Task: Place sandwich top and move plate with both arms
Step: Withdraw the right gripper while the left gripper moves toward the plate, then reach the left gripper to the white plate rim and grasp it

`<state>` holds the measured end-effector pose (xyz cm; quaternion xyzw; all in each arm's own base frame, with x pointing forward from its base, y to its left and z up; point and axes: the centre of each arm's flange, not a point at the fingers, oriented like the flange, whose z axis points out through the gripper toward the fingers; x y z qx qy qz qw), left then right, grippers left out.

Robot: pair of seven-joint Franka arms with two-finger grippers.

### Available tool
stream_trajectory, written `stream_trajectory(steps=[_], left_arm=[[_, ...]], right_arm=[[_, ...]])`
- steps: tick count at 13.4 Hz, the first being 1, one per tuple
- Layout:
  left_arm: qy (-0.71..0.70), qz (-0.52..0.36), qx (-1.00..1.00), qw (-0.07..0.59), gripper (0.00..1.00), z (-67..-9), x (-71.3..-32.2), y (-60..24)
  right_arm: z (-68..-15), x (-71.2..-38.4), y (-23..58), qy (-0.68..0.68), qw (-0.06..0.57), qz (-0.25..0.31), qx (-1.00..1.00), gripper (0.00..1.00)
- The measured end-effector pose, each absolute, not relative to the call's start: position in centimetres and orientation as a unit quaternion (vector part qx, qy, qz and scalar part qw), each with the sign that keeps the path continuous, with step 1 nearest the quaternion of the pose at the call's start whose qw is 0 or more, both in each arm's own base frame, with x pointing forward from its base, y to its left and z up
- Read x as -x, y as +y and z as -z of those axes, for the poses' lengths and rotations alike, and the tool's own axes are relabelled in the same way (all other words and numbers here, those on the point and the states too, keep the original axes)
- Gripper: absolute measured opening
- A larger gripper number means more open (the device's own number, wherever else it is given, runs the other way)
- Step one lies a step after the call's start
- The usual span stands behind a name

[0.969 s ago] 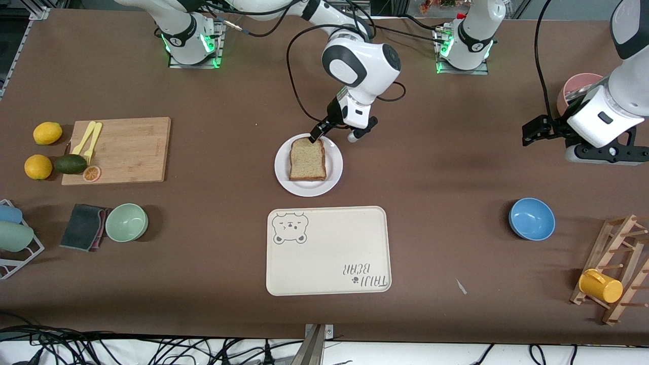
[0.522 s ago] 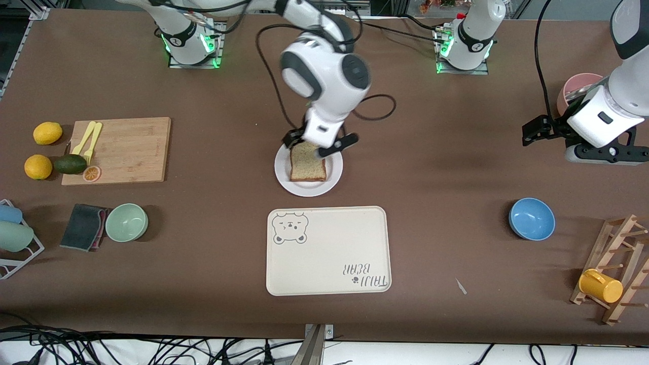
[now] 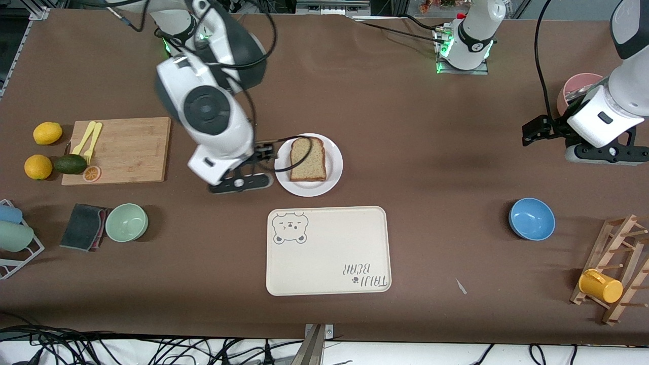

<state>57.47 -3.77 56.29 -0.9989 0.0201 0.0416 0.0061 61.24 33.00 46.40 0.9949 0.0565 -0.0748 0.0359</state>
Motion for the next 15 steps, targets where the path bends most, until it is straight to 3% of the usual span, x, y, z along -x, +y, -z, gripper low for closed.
stream_trajectory(steps=[3, 9, 11, 15], left_arm=[[0.020, -0.044, 0.999, 0.006, 1.00, -56.1, -57.5, -3.8], [0.026, -0.051, 0.998, 0.006, 1.00, -55.3, -57.8, -4.4], [0.030, -0.059, 0.998, 0.003, 1.00, -54.8, -57.8, -5.0], [0.049, -0.124, 0.988, -0.081, 1.00, -49.9, -58.2, -10.3]], right_arm=[[-48.9, -62.7, 28.6, 0.007, 0.047, 0.054, -0.997, 1.00], [-55.1, -62.7, 21.2, -0.059, 0.068, 0.034, -0.995, 1.00], [-57.3, -62.3, 18.5, -0.052, 0.047, 0.037, -0.997, 1.00], [-59.3, -62.5, 11.7, -0.080, 0.005, 0.042, -0.996, 1.00]])
